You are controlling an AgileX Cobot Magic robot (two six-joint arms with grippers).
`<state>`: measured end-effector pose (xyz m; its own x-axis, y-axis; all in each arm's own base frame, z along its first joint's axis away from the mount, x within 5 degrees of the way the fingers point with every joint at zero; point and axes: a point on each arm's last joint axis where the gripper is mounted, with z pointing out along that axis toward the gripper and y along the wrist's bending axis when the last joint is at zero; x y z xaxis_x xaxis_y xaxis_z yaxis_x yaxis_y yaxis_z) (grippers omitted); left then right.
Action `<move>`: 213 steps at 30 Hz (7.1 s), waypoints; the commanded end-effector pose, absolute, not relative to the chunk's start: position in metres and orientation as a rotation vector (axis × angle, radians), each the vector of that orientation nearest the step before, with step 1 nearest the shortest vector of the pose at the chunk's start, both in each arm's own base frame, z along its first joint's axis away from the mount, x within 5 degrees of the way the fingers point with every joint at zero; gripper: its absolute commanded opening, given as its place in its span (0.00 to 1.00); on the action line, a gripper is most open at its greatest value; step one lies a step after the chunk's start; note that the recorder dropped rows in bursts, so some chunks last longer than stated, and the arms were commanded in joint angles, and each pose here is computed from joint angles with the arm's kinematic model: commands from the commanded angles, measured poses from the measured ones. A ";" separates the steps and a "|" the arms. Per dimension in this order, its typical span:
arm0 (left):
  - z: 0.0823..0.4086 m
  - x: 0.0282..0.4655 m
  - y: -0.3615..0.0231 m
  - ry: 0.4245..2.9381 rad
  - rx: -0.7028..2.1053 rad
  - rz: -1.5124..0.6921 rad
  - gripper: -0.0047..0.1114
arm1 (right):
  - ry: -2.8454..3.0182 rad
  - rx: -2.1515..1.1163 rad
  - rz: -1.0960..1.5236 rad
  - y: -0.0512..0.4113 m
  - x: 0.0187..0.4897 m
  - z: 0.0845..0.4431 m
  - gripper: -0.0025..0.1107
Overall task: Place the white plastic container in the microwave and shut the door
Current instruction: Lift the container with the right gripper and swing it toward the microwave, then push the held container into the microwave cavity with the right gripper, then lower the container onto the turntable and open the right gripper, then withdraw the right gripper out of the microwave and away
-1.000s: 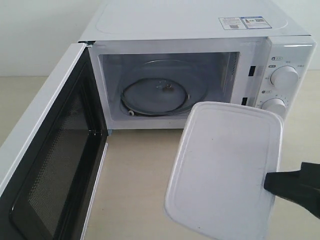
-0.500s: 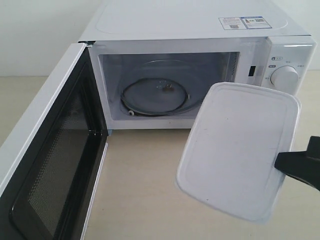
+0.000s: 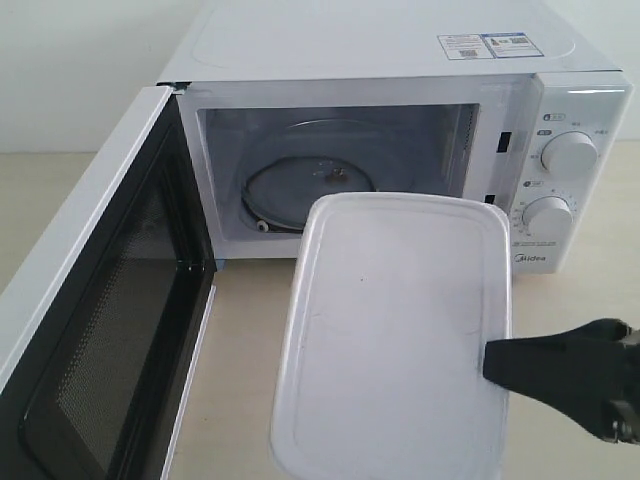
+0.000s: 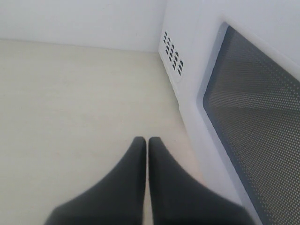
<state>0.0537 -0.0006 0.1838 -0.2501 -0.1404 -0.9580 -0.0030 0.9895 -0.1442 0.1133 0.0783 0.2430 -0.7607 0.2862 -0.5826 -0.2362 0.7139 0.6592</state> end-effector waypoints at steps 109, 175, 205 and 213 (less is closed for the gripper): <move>0.183 0.054 0.000 1.817 -0.104 -0.125 0.07 | 1.631 1.032 1.044 0.207 0.339 0.163 0.02; 0.183 0.054 0.000 1.817 -0.104 -0.125 0.07 | 1.794 -0.464 0.201 0.205 0.306 0.135 0.02; 0.183 0.054 0.000 1.817 -0.104 -0.125 0.07 | 1.733 -0.172 0.101 0.230 0.336 0.143 0.02; 0.183 0.054 0.000 1.817 -0.104 -0.125 0.07 | 1.750 -0.290 0.103 0.222 0.281 0.160 0.02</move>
<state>0.0537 -0.0006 0.1838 -0.2501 -0.1404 -0.9580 -0.0030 0.9895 -0.1442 0.2969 0.2280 0.1471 -0.1976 -0.1158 -0.9734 -0.2406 0.9684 -0.0663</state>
